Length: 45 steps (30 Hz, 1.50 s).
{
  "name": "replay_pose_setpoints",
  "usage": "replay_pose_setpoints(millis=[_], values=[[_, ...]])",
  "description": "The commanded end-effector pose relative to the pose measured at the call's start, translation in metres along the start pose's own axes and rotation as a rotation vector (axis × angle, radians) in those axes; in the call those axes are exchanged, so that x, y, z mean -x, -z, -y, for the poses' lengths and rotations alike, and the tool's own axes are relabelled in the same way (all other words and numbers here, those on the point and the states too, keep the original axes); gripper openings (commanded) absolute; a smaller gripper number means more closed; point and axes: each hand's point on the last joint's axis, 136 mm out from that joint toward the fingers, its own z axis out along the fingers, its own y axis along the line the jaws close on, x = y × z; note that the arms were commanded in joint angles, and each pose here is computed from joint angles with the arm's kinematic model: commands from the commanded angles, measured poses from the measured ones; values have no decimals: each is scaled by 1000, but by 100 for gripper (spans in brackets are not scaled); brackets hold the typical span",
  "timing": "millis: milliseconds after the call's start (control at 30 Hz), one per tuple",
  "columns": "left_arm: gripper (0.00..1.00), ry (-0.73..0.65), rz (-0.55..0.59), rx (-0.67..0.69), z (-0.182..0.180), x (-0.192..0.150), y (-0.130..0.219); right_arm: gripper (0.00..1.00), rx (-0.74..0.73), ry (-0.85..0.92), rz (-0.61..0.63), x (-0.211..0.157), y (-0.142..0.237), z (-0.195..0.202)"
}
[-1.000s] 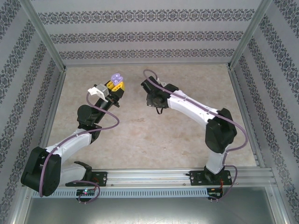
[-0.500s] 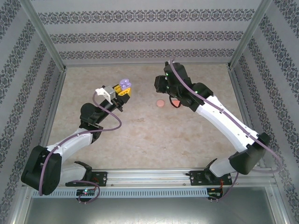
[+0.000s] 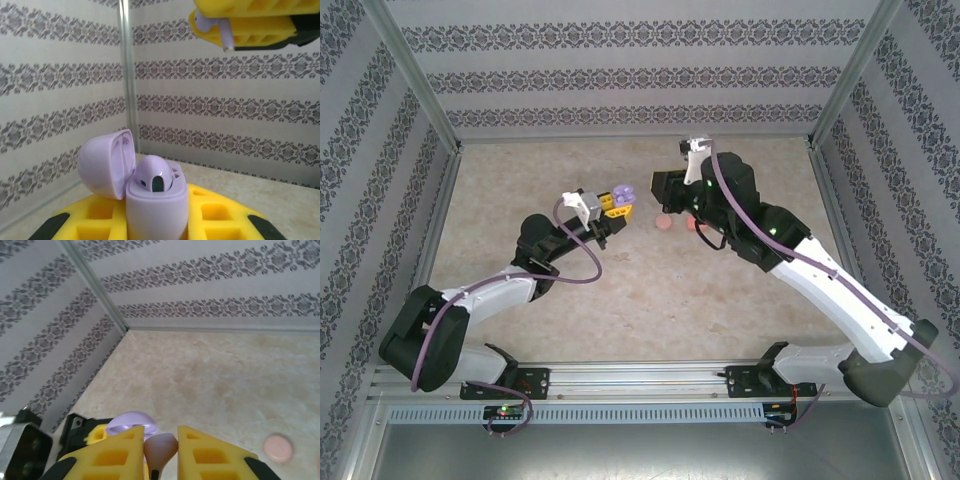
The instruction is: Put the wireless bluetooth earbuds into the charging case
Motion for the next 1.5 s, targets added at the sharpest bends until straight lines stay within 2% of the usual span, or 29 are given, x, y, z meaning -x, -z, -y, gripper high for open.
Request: replay_pose_setpoints(millis=[0, 133, 333, 1467], values=[[0, -63, 48, -92, 18, 19, -15, 21, 46, 77, 121, 19, 20, -11], [0, -81, 61, -123, 25, 24, -23, 21, 59, 85, 173, 20, 31, -10], [0, -88, 76, -152, 33, 30, -30, 21, 65, 72, 189, 17, 31, -8], [0, -102, 88, -174, 43, 37, -35, 21, 42, 42, 97, -22, -10, 1]])
